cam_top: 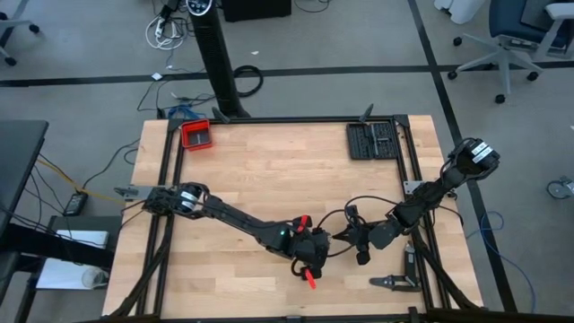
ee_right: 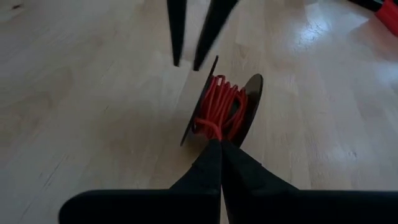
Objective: Coil cords
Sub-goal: Coil the red wire onto the spool
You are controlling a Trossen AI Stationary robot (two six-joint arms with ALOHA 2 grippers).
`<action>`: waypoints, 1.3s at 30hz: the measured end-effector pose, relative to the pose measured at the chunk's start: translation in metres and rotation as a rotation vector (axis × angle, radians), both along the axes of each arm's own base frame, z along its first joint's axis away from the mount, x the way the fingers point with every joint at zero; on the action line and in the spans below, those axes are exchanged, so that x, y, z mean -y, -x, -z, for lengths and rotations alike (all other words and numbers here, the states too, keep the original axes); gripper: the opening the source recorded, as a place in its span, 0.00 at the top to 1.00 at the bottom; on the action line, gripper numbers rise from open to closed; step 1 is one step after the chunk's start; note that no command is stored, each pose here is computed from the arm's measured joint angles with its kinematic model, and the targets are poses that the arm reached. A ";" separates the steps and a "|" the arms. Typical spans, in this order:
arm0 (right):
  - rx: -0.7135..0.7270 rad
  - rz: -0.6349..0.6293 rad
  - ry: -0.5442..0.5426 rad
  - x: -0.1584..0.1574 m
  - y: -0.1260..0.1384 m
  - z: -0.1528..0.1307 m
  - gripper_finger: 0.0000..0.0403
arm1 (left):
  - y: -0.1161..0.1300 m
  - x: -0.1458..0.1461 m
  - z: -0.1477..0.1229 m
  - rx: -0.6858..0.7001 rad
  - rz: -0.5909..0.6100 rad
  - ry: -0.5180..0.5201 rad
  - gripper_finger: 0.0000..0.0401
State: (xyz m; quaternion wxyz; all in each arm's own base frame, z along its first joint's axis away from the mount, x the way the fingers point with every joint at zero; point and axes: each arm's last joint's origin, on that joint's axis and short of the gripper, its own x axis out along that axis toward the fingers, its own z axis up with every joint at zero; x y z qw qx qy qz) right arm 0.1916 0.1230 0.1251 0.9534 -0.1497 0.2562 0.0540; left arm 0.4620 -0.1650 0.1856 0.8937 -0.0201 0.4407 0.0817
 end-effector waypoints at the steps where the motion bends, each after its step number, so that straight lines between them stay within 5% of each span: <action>1: 0.000 0.000 0.000 0.000 0.000 0.000 1.00 | 0.000 0.000 0.000 -0.002 0.009 0.010 0.86; 8: -0.001 -0.003 0.001 0.000 0.000 0.000 1.00 | -0.006 0.009 -0.013 0.046 0.125 0.049 0.86; 16: -0.003 -0.005 -0.005 0.000 0.000 0.000 1.00 | -0.002 0.023 -0.024 0.148 0.065 -0.211 0.88; 23: -0.001 -0.005 -0.006 0.000 0.000 0.000 1.00 | 0.002 0.037 -0.025 0.192 0.060 -0.316 0.90; 34: 0.000 -0.009 -0.009 -0.001 0.000 0.000 1.00 | 0.008 0.048 0.018 0.384 0.119 -0.278 0.90; 39: 0.000 -0.009 -0.010 -0.001 0.000 0.000 1.00 | 0.011 0.045 0.010 0.563 0.127 -0.185 0.90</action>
